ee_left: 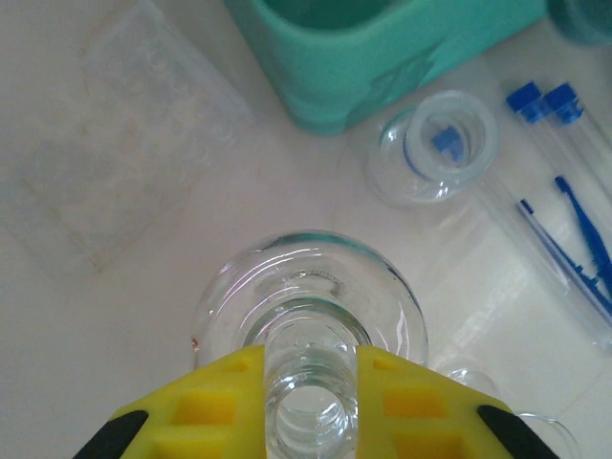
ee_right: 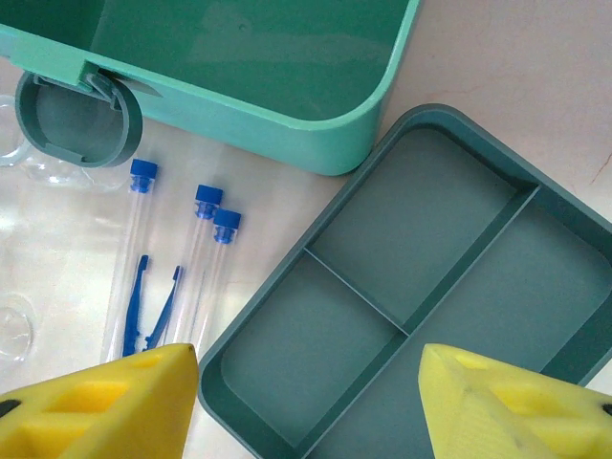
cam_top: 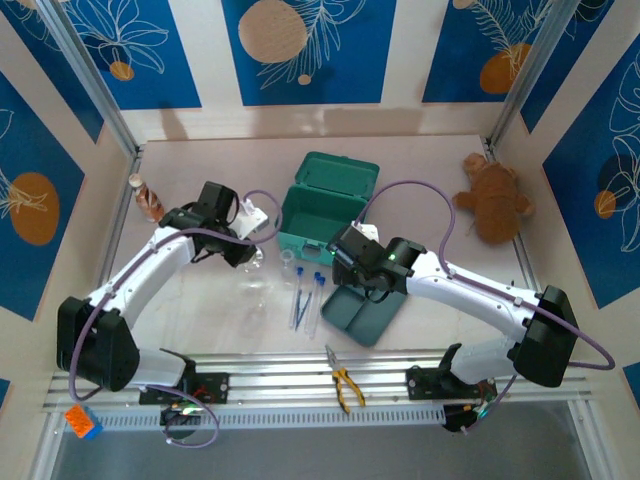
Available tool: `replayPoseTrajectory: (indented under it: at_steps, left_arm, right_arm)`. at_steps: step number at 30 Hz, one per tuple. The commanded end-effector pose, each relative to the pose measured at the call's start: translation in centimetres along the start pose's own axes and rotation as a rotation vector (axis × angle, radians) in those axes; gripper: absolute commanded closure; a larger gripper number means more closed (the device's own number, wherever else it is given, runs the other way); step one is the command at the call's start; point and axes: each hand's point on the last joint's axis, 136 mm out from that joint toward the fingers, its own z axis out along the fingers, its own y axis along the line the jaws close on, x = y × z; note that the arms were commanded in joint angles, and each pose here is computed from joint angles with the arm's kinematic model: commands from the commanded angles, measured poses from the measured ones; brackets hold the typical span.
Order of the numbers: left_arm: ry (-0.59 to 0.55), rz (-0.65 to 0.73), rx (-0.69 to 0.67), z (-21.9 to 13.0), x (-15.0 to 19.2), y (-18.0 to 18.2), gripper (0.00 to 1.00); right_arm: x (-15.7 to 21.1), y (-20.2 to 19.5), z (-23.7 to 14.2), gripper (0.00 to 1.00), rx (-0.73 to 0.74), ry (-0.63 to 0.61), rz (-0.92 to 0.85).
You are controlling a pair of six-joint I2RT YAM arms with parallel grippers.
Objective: Organize the chemistry lab equipment
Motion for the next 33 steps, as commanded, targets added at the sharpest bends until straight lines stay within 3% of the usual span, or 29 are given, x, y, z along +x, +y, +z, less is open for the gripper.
replayPoseTrajectory:
  at_steps: [1, 9, 14, 25, 33]
  left_arm:
    - [-0.07, 0.0, 0.014, -2.8, -2.8, -0.2, 0.91]
    - [-0.143, 0.03, 0.012, -6.7, -8.4, 0.8, 0.91]
    - [-0.172, 0.04, 0.031, -7.4, -11.7, 1.2, 0.91]
    - [-0.181, 0.14, 0.06, -4.0, -17.4, -0.5, 0.91]
    - [-0.142, 0.156, 0.064, 0.4, -19.3, -0.9, 0.91]
  right_arm:
    - [-0.9, 0.3, -0.7, 0.37, -0.003, -0.029, 0.018]
    - [-1.3, -0.1, -1.2, 0.37, -0.006, -0.04, 0.035]
    - [-1.4, -0.5, -1.5, 0.37, -0.009, -0.046, 0.046]
    - [-1.3, -2.4, -2.4, 0.37, 0.009, -0.065, 0.087]
    - [-0.6, -3.7, -2.7, 0.37, 0.028, -0.066, 0.113]
